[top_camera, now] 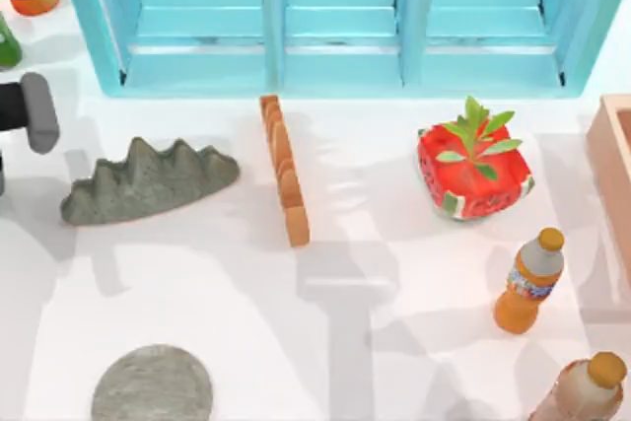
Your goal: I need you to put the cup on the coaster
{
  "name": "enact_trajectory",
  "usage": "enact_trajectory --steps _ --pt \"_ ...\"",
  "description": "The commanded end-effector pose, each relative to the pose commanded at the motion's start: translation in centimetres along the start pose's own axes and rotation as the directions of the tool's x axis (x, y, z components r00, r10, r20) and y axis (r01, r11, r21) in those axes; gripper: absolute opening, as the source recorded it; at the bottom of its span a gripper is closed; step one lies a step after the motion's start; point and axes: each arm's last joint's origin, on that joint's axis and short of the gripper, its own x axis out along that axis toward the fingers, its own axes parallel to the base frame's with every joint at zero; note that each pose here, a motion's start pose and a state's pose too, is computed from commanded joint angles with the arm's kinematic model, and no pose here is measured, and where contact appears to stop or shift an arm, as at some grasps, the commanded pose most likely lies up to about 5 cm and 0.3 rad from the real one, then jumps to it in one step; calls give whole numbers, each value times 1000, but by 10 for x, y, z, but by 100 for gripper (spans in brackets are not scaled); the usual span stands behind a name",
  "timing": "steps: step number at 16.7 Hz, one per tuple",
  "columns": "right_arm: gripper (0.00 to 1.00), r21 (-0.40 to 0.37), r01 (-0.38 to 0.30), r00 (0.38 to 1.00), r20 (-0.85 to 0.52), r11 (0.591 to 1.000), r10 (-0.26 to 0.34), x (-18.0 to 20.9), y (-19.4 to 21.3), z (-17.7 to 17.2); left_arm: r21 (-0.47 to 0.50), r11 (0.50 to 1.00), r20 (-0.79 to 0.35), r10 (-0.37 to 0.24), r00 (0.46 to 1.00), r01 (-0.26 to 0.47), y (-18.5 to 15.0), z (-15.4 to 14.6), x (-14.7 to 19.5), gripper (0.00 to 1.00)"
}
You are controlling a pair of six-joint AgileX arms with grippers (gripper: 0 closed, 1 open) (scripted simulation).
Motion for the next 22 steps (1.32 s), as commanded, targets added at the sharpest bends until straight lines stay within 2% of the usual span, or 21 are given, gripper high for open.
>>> enact_trajectory --steps 3,5,8,11,14,17,19,22 --pt "100 0 0 1000 0 1000 0 0 0 0 -228 974 -44 -23 999 13 -40 30 -6 0" --pt "100 0 0 1000 0 1000 0 0 0 0 -385 923 -65 -40 997 12 -71 50 -9 0" --pt "100 0 0 1000 0 1000 0 0 0 0 -595 804 -73 -55 996 1 -122 74 -14 0" --pt "100 0 0 1000 0 1000 0 0 0 0 -754 657 -45 -49 998 -2 -170 89 -24 0" --pt "100 0 0 1000 0 1000 0 0 0 0 -851 524 19 -34 999 34 -210 97 -37 0" --pt "100 0 0 1000 0 1000 0 0 0 0 -897 431 98 -21 995 97 -238 99 -53 0" --pt "100 0 0 1000 0 1000 0 0 0 0 -908 395 147 -15 989 141 -251 98 -62 0" --pt "100 0 0 1000 0 1000 0 0 0 0 -909 375 192 -10 981 182 -260 95 -70 0"
